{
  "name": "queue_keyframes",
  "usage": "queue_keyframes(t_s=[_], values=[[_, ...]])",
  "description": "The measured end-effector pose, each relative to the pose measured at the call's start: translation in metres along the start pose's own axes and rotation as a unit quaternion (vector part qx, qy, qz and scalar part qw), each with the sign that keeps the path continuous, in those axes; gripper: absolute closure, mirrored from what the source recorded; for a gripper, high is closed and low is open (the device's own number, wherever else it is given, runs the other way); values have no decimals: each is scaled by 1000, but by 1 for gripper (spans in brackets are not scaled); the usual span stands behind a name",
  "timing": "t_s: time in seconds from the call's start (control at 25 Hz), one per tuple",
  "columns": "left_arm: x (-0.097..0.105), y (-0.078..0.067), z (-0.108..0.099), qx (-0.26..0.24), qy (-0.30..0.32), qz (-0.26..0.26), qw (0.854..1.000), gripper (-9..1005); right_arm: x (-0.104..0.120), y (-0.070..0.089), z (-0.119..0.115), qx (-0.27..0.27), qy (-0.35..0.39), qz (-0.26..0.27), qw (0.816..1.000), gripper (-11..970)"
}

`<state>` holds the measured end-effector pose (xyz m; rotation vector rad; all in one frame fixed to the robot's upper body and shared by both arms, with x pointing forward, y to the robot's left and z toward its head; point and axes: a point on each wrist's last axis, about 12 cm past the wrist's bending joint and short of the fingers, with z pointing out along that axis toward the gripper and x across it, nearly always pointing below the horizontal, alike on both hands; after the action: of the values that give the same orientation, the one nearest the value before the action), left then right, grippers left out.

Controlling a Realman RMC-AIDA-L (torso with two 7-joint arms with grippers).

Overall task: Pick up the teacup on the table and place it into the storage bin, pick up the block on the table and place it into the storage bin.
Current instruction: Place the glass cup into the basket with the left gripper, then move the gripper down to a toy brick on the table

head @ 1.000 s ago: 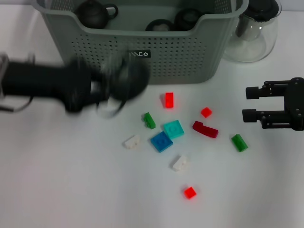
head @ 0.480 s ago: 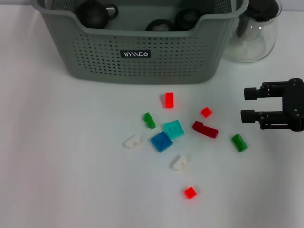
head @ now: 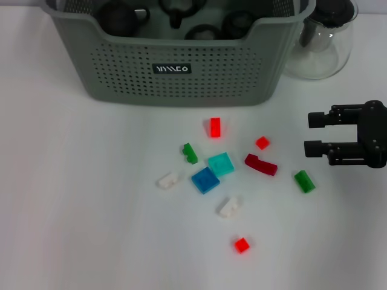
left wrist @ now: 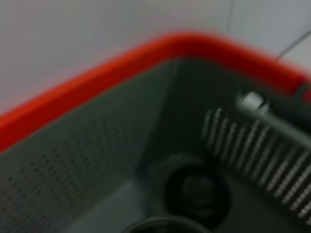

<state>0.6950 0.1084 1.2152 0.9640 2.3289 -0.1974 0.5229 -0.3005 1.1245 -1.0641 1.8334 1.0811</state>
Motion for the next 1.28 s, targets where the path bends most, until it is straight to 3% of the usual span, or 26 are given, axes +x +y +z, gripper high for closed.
queue_keyframes(t_s=[0.2, 0.56, 0.68, 0.8, 0.88, 1.04, 1.16, 1.28], values=[[7, -15, 19, -31, 24, 33, 999, 942, 0, 0, 0, 1, 0, 1, 1000, 277], [13, -11, 23, -38, 21, 14, 999, 917, 1, 0, 0, 2, 1, 4, 1000, 277], [11, -10, 13, -19, -6, -9, 1000, 848, 0, -1, -1, 2, 1, 4, 1000, 276], [12, -5, -15, 29, -91, -47, 994, 753, 0, -1, -1, 3, 1, 3, 1000, 276], [20, 5, -57, 68, -210, -70, 973, 675, 0, -1, -2, 3, 1, 3, 1000, 276], [51, 15, -110, 144, -354, -72, 921, 488, -1, -1, -2, 3, -1, 0, 1000, 278], [95, 24, -138, 209, -423, -55, 880, 406, -2, -1, -1, 2, -2, -3, 1000, 278], [134, 28, -147, 232, -436, -38, 869, 351, -2, -1, -2, 2, -3, -2, 1000, 278]])
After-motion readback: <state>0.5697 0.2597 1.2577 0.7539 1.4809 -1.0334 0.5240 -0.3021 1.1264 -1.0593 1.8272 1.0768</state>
